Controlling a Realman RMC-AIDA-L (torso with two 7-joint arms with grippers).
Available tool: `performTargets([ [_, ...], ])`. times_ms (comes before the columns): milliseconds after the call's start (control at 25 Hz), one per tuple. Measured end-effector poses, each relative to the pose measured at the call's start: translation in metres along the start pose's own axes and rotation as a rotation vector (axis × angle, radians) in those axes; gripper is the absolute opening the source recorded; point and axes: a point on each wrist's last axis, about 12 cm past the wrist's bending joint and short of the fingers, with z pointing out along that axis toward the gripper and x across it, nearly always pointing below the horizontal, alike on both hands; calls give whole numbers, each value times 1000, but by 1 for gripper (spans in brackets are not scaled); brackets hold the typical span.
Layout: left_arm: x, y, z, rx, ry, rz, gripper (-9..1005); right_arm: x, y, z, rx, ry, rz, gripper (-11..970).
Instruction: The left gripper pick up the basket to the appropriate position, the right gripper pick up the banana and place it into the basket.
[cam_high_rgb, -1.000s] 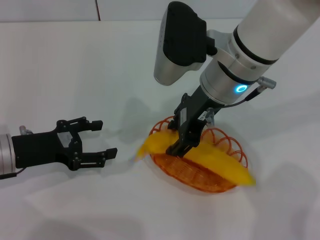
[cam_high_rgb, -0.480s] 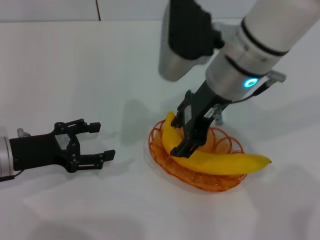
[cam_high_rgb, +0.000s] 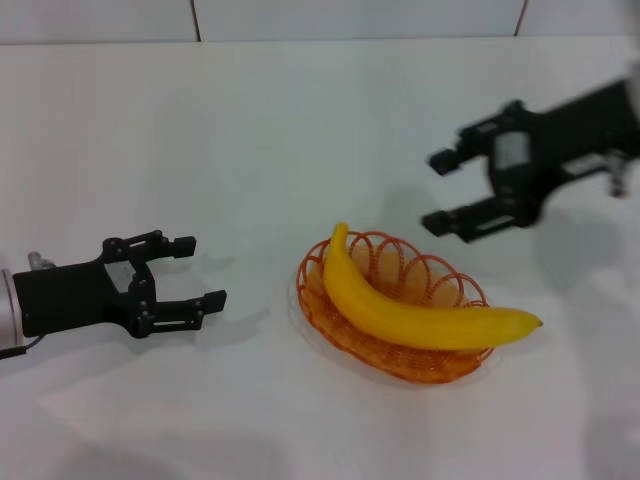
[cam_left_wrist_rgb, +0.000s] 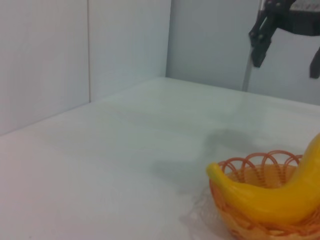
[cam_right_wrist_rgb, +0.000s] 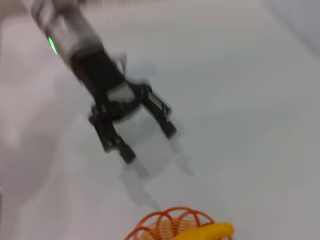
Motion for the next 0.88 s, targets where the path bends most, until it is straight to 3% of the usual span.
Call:
performTargets([
  [160,0,0,0,-3,-3,1,876,45,5,-18,-45,-135,-19,702],
  [360,-2,1,1,0,-6,5,876,96,8,-29,-23,-209,-53,700],
  [600,-3,0,1,14,-7,8,876,134,10,-33,47,-208,-58,699],
  [880,-7,-7,1,83,-27,29,876,162,15,-27,32,-129,15,699],
])
